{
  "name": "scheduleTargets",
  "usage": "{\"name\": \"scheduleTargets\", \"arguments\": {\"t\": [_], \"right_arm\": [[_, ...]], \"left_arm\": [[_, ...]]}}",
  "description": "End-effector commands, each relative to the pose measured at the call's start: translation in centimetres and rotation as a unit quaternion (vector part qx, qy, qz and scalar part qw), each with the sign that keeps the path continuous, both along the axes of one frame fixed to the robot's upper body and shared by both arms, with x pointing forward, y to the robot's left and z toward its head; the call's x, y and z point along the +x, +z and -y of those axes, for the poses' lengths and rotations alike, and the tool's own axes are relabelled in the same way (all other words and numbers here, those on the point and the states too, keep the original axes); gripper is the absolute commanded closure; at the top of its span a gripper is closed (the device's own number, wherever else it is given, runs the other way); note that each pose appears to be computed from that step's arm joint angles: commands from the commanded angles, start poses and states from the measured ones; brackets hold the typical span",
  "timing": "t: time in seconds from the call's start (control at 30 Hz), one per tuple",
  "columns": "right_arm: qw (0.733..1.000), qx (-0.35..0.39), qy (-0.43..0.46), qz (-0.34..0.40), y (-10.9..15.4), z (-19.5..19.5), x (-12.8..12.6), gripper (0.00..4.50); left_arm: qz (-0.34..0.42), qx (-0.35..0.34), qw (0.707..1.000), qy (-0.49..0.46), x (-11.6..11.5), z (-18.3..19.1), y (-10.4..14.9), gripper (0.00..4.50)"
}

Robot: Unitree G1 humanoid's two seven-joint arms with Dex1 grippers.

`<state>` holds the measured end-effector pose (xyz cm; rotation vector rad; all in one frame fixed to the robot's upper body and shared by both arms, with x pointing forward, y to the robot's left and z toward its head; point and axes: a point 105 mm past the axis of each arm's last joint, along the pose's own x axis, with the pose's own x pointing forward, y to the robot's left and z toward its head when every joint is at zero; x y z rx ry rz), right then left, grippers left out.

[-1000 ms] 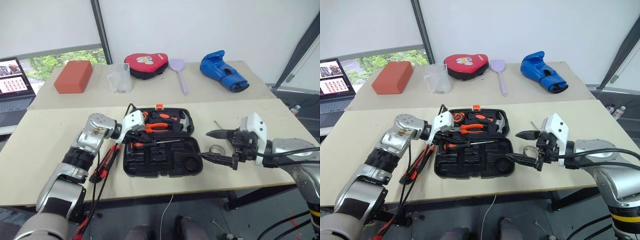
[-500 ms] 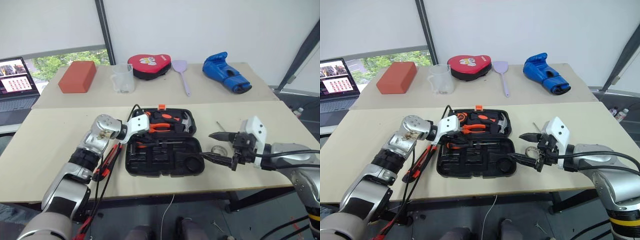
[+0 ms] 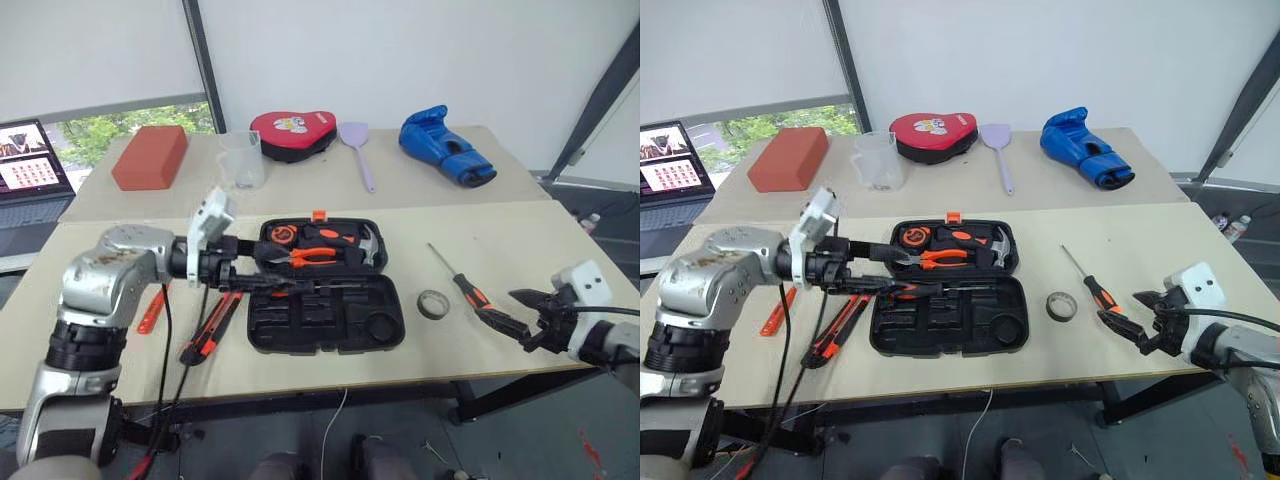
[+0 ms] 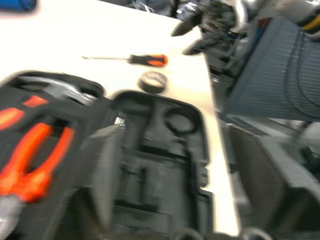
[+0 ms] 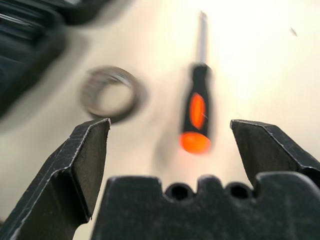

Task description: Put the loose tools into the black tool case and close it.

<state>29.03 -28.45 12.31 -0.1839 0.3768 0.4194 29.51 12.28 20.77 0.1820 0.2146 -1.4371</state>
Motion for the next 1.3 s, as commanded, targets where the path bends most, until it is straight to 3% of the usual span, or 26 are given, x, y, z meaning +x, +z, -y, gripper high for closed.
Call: {"name": "scheduleTargets", "arguments": {"t": [0.03, 0.27, 0.37, 0.53, 0.6, 0.67, 0.77, 0.83, 0.9, 1.0, 1.1, 1.3], "right_arm": [[1.000, -0.011, -0.004, 0.026, 0.1, -0.3, 1.7, 0.00], [0.999, -0.008, -0.038, 0.023, -2.3, 0.0, 4.7, 0.00], [0.999, -0.001, -0.038, 0.024, -2.7, 0.0, 5.0, 0.71], [0.999, 0.004, -0.037, 0.033, -2.4, 0.2, 5.1, 2.37], [0.998, 0.019, -0.038, 0.048, -1.5, 0.2, 5.4, 3.19], [0.996, 0.042, -0.035, 0.072, 0.2, -0.2, 6.0, 3.51], [0.989, 0.067, 0.032, 0.125, 4.5, -3.0, 7.0, 3.50], [0.971, 0.064, 0.181, 0.143, 7.4, -8.4, 6.1, 3.50], [0.940, 0.036, 0.311, 0.137, 8.5, -13.0, 4.5, 3.50], [0.893, -0.052, 0.432, 0.111, 7.1, -16.7, 3.2, 3.50], [0.861, -0.115, 0.483, 0.109, 5.9, -18.1, 3.2, 3.50], [0.836, -0.183, 0.506, 0.104, 4.0, -18.6, 4.4, 3.50]], "left_arm": [[0.038, 0.026, 0.999, -0.012, -0.4, 0.3, 0.1, 0.03], [0.040, 0.038, 0.998, -0.020, -0.2, 0.3, 0.0, 0.03], [0.042, 0.043, 0.998, -0.019, -0.2, 0.1, -0.2, 0.00], [0.042, 0.052, 0.998, -0.009, 0.0, -0.7, -0.5, 0.00], [0.040, 0.055, 0.998, -0.001, 0.0, -1.3, -0.6, 0.00], [0.038, 0.060, 0.997, 0.009, 0.0, -2.0, -0.7, 0.00], [0.036, 0.071, 0.997, 0.022, -0.2, -3.0, -0.9, 0.00], [0.030, 0.088, 0.995, 0.025, -0.7, -4.0, -1.3, 0.00], [0.024, 0.104, 0.994, 0.027, -1.1, -4.8, -1.8, 0.00], [0.026, 0.113, 0.993, 0.028, -1.4, -5.1, -2.2, 0.00], [0.030, 0.109, 0.993, 0.030, -1.3, -4.9, -2.2, 0.00], [0.037, 0.104, 0.993, 0.036, -1.2, -4.7, -2.1, 0.00]]}}
